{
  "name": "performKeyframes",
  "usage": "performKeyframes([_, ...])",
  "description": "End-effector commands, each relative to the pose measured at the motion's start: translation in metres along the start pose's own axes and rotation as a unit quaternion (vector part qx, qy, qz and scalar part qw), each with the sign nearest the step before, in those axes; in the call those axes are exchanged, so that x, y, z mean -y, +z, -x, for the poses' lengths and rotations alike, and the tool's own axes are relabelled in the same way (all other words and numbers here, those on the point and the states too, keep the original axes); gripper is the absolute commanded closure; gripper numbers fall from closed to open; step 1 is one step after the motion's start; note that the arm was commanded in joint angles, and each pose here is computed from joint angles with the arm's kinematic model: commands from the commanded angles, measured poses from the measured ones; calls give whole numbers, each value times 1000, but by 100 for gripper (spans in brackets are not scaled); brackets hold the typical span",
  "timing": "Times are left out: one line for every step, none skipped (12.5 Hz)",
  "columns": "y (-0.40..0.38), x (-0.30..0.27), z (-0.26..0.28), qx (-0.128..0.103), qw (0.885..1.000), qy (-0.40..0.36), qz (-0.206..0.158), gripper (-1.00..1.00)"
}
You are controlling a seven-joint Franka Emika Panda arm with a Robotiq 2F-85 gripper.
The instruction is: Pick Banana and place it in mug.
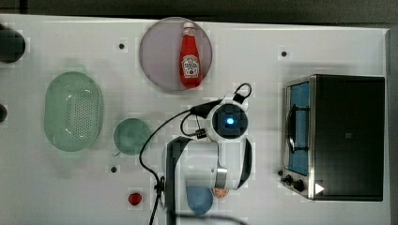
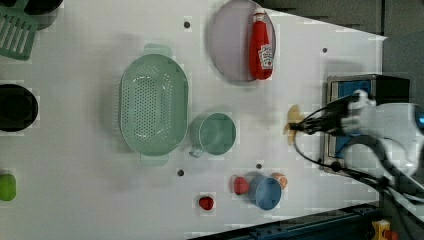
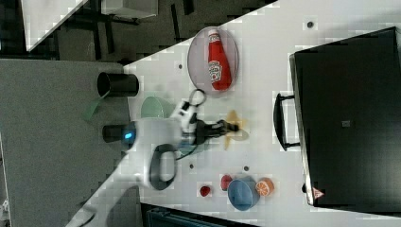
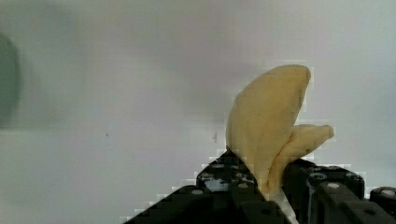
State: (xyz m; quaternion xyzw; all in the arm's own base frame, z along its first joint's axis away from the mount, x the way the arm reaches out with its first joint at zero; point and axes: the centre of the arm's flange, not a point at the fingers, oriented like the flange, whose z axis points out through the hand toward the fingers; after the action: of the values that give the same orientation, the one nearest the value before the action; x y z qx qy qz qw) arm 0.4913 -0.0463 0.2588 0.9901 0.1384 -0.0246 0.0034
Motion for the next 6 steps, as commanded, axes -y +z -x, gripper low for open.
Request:
performKeyframes([-128, -5, -9, -48, 999, -6, 18, 57])
performKeyframes([-154, -2, -4, -36, 999, 9, 12, 57])
performKeyframes([-179, 3, -1, -24, 999, 30, 8, 57])
performKeyframes([-200, 12, 2, -12, 999, 49, 4, 57])
performKeyframes([-221, 33, 2, -2, 998, 67, 5, 57])
performKeyframes([-229, 50, -2, -6, 997, 74, 10, 57])
